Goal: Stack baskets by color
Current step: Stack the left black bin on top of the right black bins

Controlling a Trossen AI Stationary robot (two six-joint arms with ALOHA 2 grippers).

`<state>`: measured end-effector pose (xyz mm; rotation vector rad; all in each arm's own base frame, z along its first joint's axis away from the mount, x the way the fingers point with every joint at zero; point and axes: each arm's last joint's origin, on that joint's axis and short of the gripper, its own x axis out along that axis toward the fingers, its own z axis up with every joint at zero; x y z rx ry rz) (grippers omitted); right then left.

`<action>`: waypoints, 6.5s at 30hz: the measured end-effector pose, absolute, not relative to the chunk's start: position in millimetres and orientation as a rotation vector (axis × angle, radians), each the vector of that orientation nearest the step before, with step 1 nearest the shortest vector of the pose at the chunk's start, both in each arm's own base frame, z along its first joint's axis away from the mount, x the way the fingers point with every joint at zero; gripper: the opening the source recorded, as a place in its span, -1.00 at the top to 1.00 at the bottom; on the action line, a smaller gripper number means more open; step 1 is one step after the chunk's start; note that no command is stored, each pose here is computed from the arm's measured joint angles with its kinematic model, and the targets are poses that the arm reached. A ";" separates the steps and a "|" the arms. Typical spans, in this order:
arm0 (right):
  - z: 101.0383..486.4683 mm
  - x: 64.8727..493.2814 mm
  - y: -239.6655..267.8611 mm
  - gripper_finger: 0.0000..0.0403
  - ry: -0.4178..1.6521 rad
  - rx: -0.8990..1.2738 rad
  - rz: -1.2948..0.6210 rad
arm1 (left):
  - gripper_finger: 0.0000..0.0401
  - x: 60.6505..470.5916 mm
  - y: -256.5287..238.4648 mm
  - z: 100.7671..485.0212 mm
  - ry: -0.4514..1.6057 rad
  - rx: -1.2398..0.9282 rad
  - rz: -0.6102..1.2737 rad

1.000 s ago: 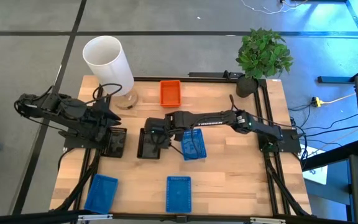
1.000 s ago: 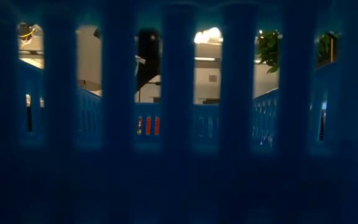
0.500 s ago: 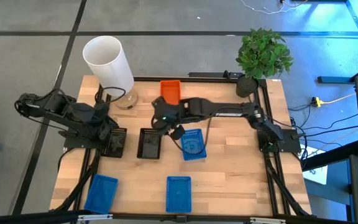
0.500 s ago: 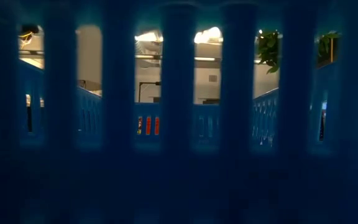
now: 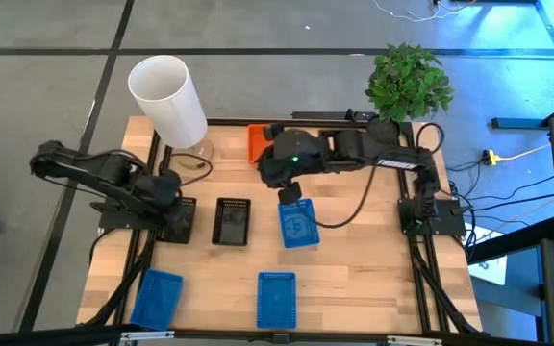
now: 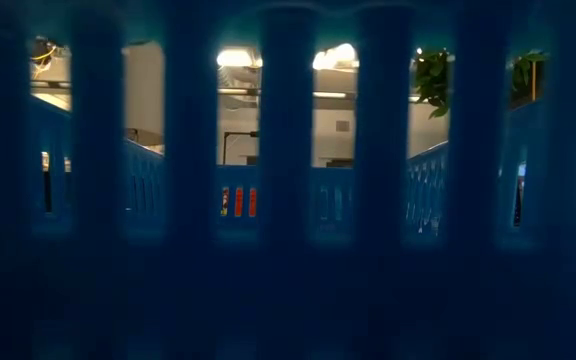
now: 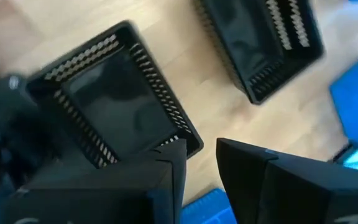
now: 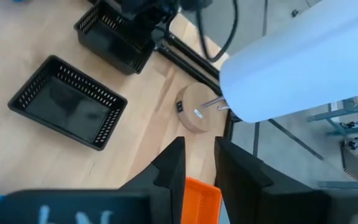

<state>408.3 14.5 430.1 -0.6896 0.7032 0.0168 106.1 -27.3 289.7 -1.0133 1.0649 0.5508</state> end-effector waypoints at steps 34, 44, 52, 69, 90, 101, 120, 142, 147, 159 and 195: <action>453.8 375.0 12.8 0.57 0.712 -0.688 0.021 | 0.62 147.2 -36.1 211.4 1.076 -1.114 0.887; 452.5 373.9 12.6 0.57 0.729 -0.690 0.026 | 0.62 154.7 -37.5 202.1 1.101 -1.070 0.945; 452.5 373.9 12.7 0.56 0.729 -0.693 0.027 | 0.62 164.7 -40.1 189.2 1.144 -1.028 0.997; 452.5 373.9 12.6 0.56 0.729 -0.693 0.027 | 0.62 169.4 -42.5 186.7 1.157 -1.074 0.983; 452.4 373.8 12.6 0.57 0.730 -0.693 0.027 | 0.91 179.3 -44.9 169.3 1.251 -0.932 0.973; 452.3 373.7 12.7 0.57 0.732 -0.704 0.031 | 0.99 185.8 -45.2 200.8 1.160 -0.926 0.889; 444.4 366.3 12.1 0.57 0.841 -0.720 0.074 | 1.00 248.3 -60.5 281.7 0.812 -1.020 0.855; 443.9 365.8 12.2 0.57 0.848 -0.725 0.080 | 0.83 297.3 -65.8 250.9 0.983 -1.092 0.892; 443.9 365.8 12.2 0.57 0.848 -0.725 0.080 | 0.74 297.8 -63.7 250.8 0.977 -1.089 0.898; 445.2 364.5 12.1 0.57 0.844 -0.723 0.078 | 0.72 294.8 -67.8 272.5 0.854 -0.976 0.745; 443.8 362.8 11.9 0.57 0.866 -0.719 0.082 | 1.00 304.9 -65.0 238.2 1.001 -0.831 0.844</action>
